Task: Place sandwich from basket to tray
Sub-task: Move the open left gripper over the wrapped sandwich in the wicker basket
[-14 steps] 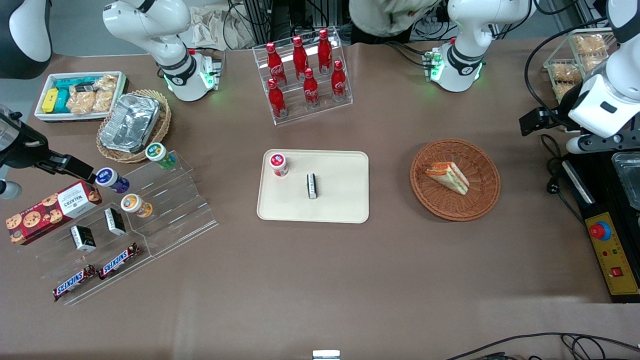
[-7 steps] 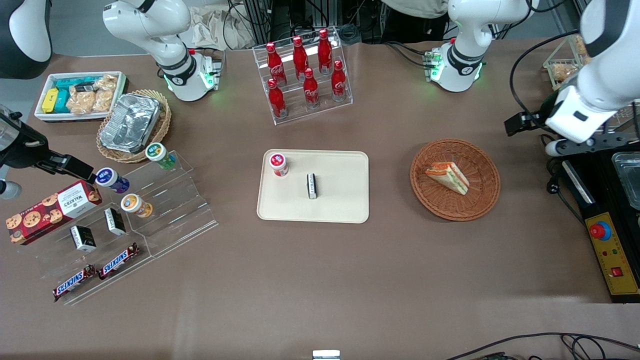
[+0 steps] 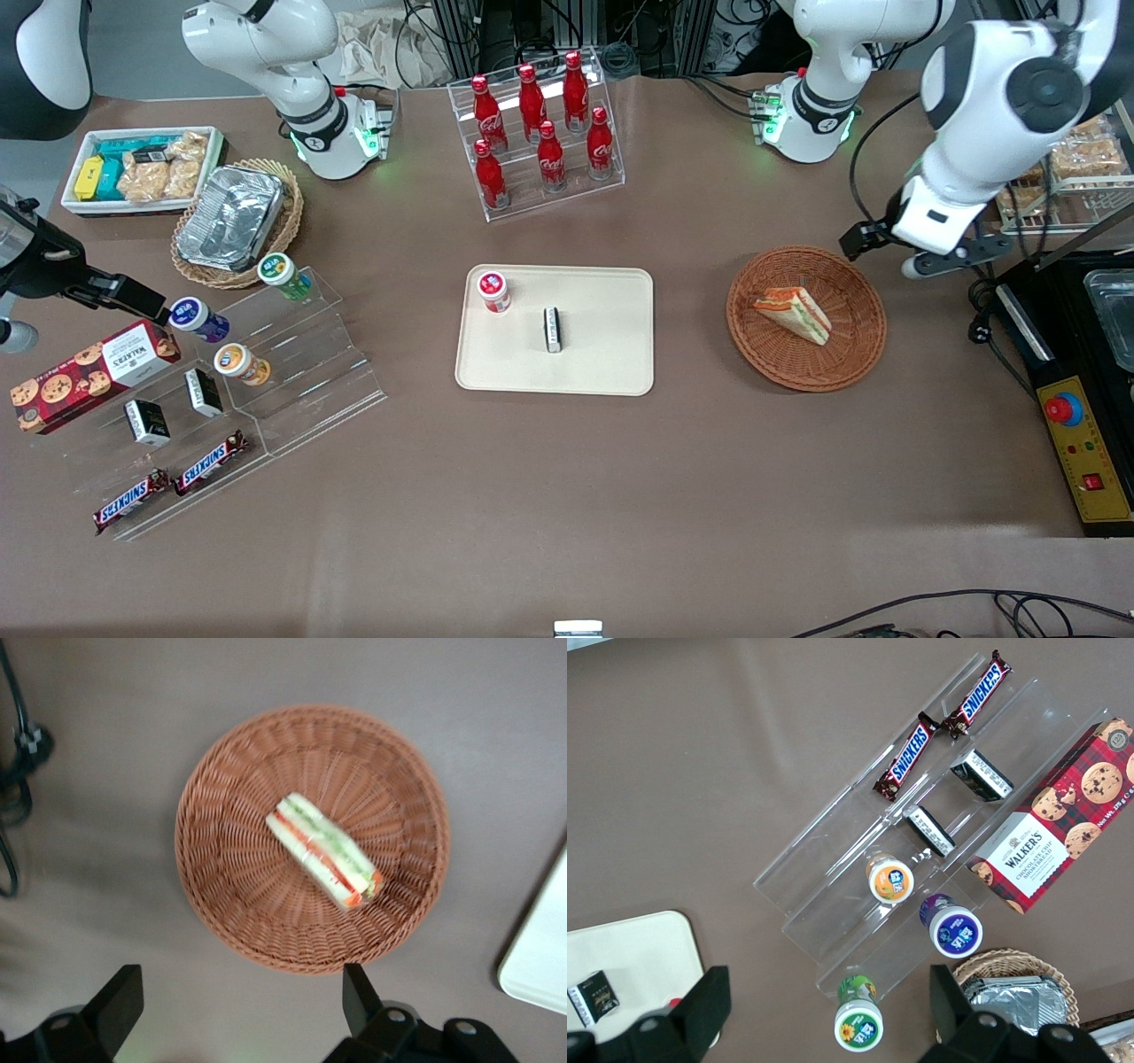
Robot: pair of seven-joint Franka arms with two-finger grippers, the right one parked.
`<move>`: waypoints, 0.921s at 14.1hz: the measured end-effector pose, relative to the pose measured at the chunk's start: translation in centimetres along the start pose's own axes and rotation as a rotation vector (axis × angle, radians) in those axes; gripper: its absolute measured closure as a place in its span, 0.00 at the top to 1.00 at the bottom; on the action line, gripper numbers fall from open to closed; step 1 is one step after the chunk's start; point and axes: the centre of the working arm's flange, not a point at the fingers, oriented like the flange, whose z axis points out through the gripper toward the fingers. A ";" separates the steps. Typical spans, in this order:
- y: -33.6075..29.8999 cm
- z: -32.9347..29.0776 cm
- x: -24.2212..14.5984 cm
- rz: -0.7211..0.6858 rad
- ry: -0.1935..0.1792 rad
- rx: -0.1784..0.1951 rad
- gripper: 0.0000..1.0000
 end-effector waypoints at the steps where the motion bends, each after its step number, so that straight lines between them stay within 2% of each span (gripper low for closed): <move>1: 0.3 1.1 -0.5 -0.064 -0.016 0.012 1.00; 3: 1.0 2.9 -0.8 -0.164 -0.033 0.028 1.00; 8: 2.3 6.3 -0.2 -0.294 -0.068 0.048 1.00; 13: 5.2 9.1 1.8 -0.505 0.011 -0.036 1.00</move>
